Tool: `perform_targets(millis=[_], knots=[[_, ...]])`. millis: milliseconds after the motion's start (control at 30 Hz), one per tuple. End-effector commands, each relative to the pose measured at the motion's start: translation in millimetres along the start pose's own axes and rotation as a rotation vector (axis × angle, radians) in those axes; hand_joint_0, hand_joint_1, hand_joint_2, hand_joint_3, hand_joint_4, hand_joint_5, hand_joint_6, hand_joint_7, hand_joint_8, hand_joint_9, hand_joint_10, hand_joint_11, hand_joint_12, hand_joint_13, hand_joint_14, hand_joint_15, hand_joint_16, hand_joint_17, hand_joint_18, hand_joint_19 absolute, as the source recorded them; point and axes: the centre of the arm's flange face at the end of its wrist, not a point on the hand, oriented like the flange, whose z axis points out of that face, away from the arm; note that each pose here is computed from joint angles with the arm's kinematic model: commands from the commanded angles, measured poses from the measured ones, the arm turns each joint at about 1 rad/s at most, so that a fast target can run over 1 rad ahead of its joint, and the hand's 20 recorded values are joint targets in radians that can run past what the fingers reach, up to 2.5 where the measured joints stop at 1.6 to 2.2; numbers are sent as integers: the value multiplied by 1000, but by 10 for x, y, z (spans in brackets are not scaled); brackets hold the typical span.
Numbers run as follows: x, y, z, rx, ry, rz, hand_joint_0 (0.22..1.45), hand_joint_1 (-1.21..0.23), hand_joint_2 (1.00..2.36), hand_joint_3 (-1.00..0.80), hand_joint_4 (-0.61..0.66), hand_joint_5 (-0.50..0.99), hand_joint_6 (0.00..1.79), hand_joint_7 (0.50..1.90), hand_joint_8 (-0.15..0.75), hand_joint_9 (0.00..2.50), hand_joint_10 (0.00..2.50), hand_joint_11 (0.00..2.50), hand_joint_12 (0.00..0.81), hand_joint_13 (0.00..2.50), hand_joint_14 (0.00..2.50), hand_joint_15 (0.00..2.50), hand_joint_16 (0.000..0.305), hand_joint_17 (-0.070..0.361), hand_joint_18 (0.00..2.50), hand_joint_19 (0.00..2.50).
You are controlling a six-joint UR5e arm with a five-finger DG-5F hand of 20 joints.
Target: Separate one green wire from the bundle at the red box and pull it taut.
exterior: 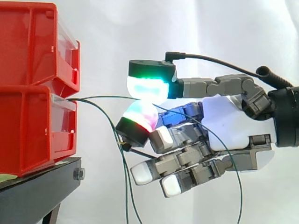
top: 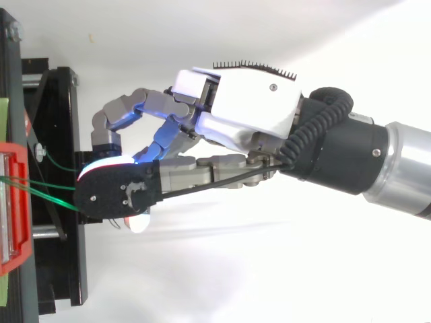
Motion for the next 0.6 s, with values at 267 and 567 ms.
perform_targets(millis=[267,567], knots=[[-23,-4,3,1,-4,-3,626,-777,1019,-113,73,-143,927,1205,295,1093,19,822,396,845,17,462,49,111,837,507],[-36,-4,5,3,-6,-11,561,-609,1002,-476,147,-140,909,1134,291,1117,21,802,390,838,18,451,48,107,813,525]])
